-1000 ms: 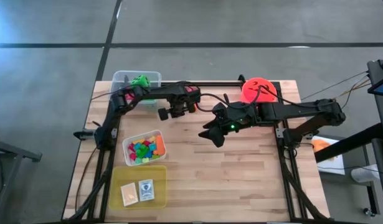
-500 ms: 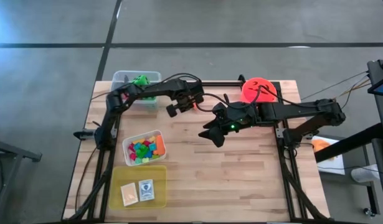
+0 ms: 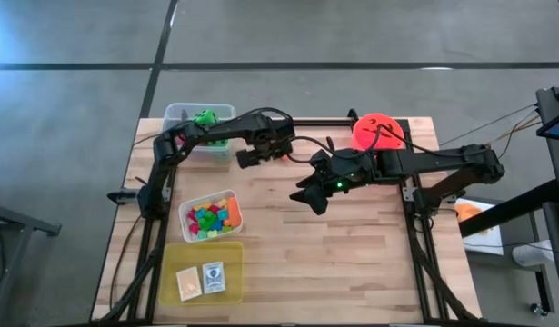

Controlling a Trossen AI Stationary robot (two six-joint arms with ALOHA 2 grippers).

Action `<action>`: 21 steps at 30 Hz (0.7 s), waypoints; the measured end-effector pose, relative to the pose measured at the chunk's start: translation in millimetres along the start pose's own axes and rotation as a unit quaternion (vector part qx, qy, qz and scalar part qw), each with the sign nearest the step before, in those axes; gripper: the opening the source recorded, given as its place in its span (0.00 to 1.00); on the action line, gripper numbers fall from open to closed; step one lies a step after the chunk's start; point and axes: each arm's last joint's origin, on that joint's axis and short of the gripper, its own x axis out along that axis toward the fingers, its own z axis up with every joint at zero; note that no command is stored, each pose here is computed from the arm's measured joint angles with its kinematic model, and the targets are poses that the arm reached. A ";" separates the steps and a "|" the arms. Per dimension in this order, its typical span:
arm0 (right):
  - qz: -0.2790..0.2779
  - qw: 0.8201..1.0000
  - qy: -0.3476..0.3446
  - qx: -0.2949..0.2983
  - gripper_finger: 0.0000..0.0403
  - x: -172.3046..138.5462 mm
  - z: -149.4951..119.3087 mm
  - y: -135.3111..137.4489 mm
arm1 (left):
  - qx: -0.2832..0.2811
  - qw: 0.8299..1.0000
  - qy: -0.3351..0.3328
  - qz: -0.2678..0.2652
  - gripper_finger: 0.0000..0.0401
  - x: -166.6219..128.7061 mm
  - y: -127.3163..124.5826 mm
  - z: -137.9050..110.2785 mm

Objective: Pick & Place Toys
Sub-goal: Put the orange game piece into the white bin

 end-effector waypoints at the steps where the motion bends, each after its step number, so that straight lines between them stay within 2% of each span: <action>1: 0.000 1.000 0.000 0.000 0.70 0.0 0.0 0.0 | 0.015 1.000 -0.004 0.010 0.59 -4.0 3.6 0.5; 3: 0.000 1.000 0.000 0.000 0.70 0.0 0.0 0.0 | 0.033 0.999 -0.018 0.034 0.57 -11.9 11.1 1.3; 5: 0.000 1.000 0.000 0.000 0.70 0.0 -0.1 0.0 | 0.062 0.997 -0.037 0.039 0.51 -22.0 15.5 -1.2; 7: 0.000 1.000 0.000 0.000 0.70 0.0 0.0 0.0 | 0.080 0.994 -0.061 0.035 0.41 -36.3 20.6 -6.3; 10: 0.000 1.000 0.000 0.000 0.70 0.1 -0.1 0.0 | 0.101 0.988 -0.112 0.017 0.21 -61.4 28.6 -15.9; 12: 0.000 1.000 0.000 0.000 0.70 0.0 0.0 0.0 | 0.142 0.980 -0.139 0.023 0.07 -77.7 38.3 -21.7; 13: 0.000 1.000 0.000 0.000 0.70 0.1 -0.1 0.0 | 0.161 0.975 -0.149 0.027 0.04 -85.0 44.4 -24.7; 16: 0.000 1.000 0.000 0.000 0.70 0.0 0.0 0.0 | 0.177 0.967 -0.180 0.011 0.04 -104.3 58.6 -29.6; 19: 0.000 1.000 0.000 0.000 0.70 0.1 0.0 0.1 | 0.193 0.965 -0.179 -0.005 0.06 -120.2 72.7 -30.3; 21: 0.000 1.000 0.000 0.000 0.70 0.0 0.0 0.0 | 0.247 0.955 -0.161 -0.014 0.06 -130.6 84.4 -30.2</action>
